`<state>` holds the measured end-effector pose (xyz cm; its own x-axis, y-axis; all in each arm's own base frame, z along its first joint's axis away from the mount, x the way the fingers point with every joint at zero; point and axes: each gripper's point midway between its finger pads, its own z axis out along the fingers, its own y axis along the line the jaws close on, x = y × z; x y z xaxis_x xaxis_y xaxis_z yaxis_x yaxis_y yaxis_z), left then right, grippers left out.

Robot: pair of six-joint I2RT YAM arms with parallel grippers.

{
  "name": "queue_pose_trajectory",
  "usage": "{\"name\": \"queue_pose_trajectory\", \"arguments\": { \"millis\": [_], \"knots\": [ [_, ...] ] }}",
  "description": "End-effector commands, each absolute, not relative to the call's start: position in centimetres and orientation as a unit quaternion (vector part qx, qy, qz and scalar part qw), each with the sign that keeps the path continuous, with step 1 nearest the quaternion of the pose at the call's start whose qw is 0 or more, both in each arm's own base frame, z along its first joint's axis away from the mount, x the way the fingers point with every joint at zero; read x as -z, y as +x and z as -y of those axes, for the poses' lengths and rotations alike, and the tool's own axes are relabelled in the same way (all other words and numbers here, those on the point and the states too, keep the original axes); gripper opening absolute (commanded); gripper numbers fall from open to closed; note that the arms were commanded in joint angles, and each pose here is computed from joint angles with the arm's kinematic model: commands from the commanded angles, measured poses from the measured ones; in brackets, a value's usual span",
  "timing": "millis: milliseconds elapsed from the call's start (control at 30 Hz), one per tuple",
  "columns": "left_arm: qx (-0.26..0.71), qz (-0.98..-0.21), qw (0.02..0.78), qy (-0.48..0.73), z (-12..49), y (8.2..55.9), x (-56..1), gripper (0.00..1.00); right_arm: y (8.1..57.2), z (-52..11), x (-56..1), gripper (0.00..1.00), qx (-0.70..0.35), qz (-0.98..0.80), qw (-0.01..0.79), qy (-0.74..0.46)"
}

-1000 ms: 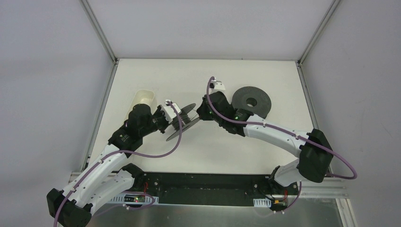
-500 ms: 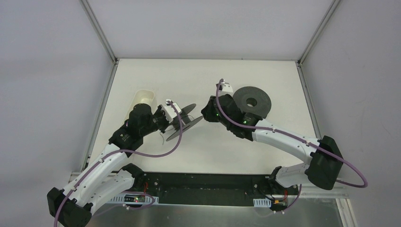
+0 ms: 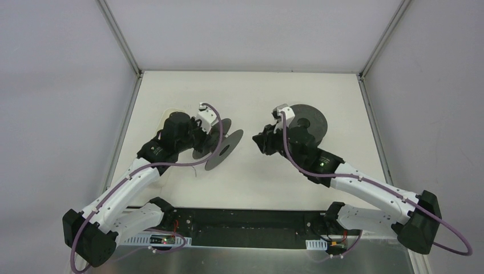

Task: Wrap the cables

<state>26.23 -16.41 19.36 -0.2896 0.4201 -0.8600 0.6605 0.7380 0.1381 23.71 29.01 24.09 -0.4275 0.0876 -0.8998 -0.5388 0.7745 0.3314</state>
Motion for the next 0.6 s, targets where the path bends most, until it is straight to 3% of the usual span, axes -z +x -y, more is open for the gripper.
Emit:
{"name": "queue_pose_trajectory", "arguments": {
  "millis": [0,100,300,567],
  "knots": [
    [0.14,-0.809,0.519,0.239,16.5,28.4,-23.7,0.0,21.3,-30.4,-25.4,0.32,-0.315,-0.685,0.578,-0.312],
    [0.121,-0.836,0.495,0.203,15.7,29.3,-22.8,0.0,18.3,-32.2,-24.6,0.35,-0.314,-0.614,0.59,-0.42],
    [0.145,-0.869,0.452,0.136,14.7,30.8,-21.4,0.0,15.6,-36.9,-21.6,0.38,-0.216,-0.517,0.619,-0.55],
    [0.144,-0.884,0.426,0.126,13.9,31.3,-19.7,0.0,13.6,-43.8,-15.5,0.39,-0.124,-0.421,0.585,-0.682]
  ]
}}
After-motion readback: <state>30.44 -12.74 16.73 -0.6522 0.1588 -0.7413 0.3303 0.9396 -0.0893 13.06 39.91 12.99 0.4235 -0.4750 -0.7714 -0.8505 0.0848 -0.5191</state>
